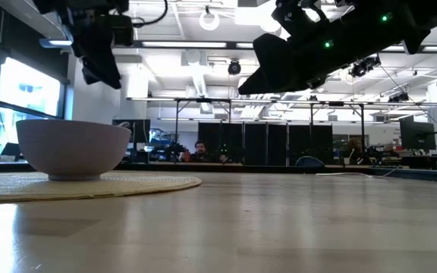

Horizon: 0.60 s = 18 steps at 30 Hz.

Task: Pick & Place Utensil
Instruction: Put the silver fork into the purple bowl

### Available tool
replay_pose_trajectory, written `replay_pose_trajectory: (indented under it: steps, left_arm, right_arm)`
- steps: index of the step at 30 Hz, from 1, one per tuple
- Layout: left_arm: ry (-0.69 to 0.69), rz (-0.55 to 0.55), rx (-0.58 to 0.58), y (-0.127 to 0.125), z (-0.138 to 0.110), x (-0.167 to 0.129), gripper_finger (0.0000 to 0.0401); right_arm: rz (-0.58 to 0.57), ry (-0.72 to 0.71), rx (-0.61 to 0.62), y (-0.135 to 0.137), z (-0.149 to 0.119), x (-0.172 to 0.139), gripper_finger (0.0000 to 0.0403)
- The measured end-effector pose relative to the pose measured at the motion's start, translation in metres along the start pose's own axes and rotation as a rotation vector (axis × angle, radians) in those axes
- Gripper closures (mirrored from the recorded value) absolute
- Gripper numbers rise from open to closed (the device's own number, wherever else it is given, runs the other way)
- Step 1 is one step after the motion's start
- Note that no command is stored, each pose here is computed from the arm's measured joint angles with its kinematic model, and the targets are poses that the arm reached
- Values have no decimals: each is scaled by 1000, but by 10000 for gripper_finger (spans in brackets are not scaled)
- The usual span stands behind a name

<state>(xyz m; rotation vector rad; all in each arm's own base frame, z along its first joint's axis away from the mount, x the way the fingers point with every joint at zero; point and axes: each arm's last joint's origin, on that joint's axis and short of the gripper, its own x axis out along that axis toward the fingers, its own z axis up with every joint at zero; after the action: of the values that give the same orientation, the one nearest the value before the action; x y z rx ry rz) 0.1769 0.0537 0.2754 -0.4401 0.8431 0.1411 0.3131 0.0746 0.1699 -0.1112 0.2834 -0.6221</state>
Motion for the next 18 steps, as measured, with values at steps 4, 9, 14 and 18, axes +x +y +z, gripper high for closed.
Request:
replay_pose_trajectory:
  steps: [4, 9, 14, 18]
  left_arm:
    - [-93, 0, 90, -14, -6, 9, 293]
    - [-255, 3, 179, -28, 2, 13, 293]
    - [-385, 20, 256, -33, 13, 10, 293]
    - [-407, 58, 253, -32, 15, 10, 293]
  right_arm:
    - [-121, -8, 79, -8, 0, 5, 253]
    - [-207, 20, 140, -26, -1, 20, 253]
    - [-288, 137, 180, -58, -13, 44, 253]
    - [-274, 328, 283, -89, -30, 62, 253]
